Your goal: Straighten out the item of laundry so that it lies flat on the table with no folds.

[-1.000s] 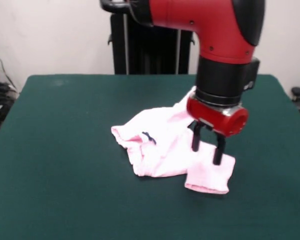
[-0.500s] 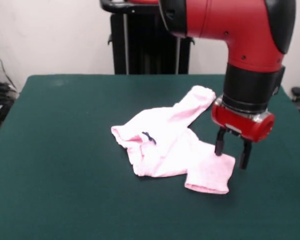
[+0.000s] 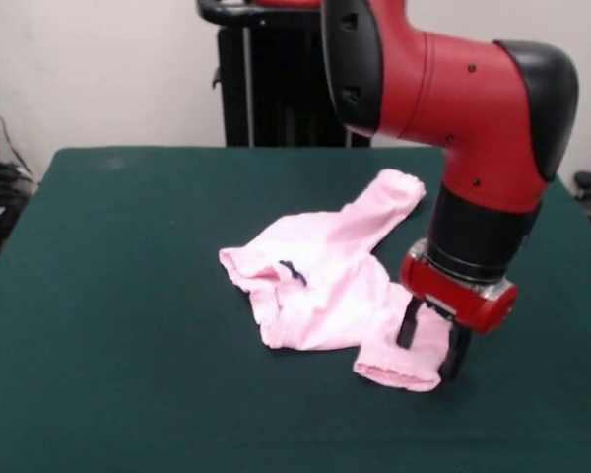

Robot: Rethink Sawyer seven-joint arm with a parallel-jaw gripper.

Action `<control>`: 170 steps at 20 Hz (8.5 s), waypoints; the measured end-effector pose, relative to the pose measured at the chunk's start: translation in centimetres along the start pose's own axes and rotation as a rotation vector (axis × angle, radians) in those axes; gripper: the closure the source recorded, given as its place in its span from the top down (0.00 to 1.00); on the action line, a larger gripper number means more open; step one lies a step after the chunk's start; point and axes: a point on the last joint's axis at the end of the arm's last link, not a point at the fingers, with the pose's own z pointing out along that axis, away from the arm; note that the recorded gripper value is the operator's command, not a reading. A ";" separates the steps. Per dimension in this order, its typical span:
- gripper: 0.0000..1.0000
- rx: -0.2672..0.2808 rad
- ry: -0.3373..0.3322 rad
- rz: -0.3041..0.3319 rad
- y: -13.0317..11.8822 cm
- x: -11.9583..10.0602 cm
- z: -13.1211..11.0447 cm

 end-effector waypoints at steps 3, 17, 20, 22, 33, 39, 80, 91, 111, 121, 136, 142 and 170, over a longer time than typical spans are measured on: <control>0.00 0.041 -0.052 -0.040 1.0 0.1 0.2; 0.00 0.137 -0.072 -0.053 -0.2 0.1 -1.6; 0.00 0.159 -0.079 -0.055 -1.0 0.8 -3.4; 0.00 0.182 -0.105 -0.060 -1.6 1.9 -5.1; 0.00 0.233 -0.245 0.066 -1.6 9.0 -7.8; 0.00 0.285 -0.342 0.211 -3.6 13.2 -4.3; 1.00 0.256 -0.209 0.750 -9.3 3.9 -17.2; 0.00 0.026 -0.331 0.724 -13.7 -7.8 -13.3; 0.00 -0.121 -0.061 0.709 -8.6 -3.4 -9.5; 0.00 -0.089 -0.069 0.604 -9.7 -0.6 -9.0; 0.00 0.061 -0.002 0.554 -15.8 4.5 -5.0; 0.00 0.065 0.051 0.587 -17.5 4.6 -6.0; 0.00 0.000 -0.026 0.377 -12.0 9.5 -9.6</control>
